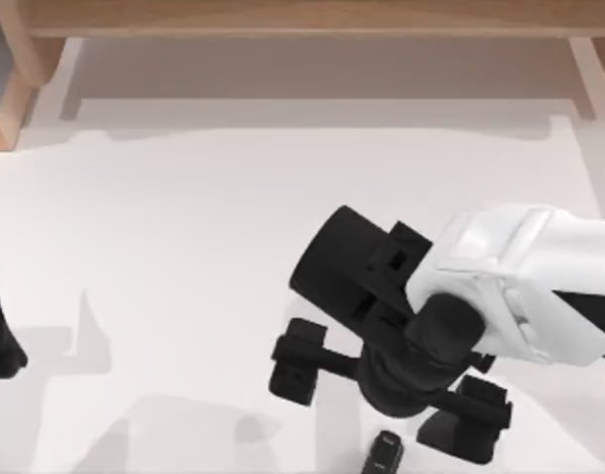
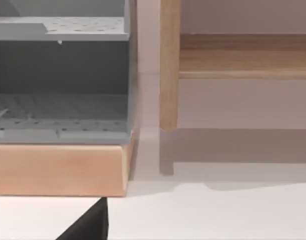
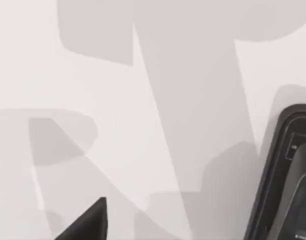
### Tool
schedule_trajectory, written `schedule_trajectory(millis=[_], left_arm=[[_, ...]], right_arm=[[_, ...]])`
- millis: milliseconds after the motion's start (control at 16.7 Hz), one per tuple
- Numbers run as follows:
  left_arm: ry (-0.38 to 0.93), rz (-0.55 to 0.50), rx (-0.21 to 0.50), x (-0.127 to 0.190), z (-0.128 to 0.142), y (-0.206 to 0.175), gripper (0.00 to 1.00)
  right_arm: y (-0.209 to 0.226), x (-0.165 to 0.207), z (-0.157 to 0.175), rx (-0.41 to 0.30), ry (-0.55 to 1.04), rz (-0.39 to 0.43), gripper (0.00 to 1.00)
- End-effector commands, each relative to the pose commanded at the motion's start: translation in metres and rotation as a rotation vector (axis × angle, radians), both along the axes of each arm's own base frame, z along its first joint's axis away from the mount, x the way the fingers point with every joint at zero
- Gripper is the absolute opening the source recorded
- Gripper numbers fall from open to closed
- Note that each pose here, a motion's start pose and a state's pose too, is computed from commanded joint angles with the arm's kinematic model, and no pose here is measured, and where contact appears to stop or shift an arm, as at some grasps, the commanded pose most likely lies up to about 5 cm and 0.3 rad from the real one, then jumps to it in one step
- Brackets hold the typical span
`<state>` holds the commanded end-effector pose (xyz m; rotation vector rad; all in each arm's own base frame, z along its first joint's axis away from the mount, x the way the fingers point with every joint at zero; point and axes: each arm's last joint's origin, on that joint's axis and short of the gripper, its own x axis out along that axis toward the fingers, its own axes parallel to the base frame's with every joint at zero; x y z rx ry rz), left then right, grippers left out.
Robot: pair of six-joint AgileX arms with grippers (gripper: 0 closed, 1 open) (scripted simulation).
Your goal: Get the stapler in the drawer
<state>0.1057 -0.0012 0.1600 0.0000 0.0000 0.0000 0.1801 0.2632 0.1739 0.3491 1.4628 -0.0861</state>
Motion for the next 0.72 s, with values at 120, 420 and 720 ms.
schedule_trajectory(millis=[120,420,720], left_arm=[[0.0,0.0,0.0,0.0,0.0,0.0,1.0],[0.0,0.0,0.0,0.0,0.0,0.0,1.0],[0.0,0.0,0.0,0.0,0.0,0.0,1.0]], right_arm=[[0.009,-0.016,0.006,-0.082,0.026,-0.072,1.0],[0.02,-0.035,0.013,-0.178,0.031,-0.137,1.0],[0.019,-0.034,0.013,-0.175,0.031,-0.14,1.0]])
